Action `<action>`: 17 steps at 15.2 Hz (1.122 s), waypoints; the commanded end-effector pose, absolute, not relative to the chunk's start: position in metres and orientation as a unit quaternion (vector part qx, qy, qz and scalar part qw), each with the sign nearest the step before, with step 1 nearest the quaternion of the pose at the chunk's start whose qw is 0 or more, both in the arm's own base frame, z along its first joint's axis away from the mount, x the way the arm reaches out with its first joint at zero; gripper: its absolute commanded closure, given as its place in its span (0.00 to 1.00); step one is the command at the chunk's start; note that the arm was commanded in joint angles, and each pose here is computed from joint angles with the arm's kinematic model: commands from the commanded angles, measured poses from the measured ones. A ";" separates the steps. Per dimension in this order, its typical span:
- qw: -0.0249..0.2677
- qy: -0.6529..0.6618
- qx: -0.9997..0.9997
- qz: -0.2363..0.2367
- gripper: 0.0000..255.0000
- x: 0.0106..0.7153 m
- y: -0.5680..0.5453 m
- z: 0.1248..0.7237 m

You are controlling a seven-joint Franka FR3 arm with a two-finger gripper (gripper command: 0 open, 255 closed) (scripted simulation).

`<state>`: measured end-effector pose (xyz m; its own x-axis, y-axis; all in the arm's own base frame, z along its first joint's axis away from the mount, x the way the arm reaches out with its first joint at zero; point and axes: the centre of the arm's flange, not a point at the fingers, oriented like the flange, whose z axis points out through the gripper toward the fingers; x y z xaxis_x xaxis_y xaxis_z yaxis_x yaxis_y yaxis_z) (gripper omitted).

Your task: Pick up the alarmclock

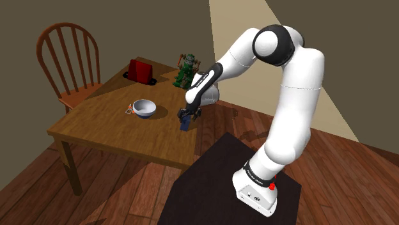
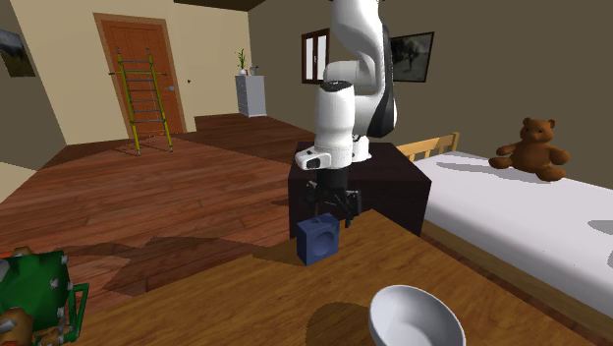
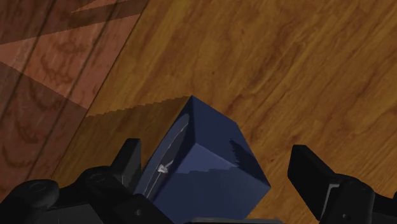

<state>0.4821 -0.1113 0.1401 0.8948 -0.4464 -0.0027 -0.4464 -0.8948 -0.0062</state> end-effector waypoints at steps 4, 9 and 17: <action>0.003 0.229 -0.973 0.000 0.00 0.481 -0.111 0.126; 0.003 0.230 -0.973 0.000 1.00 0.481 -0.111 0.127; 0.003 0.229 -0.973 0.000 1.00 0.481 -0.111 0.142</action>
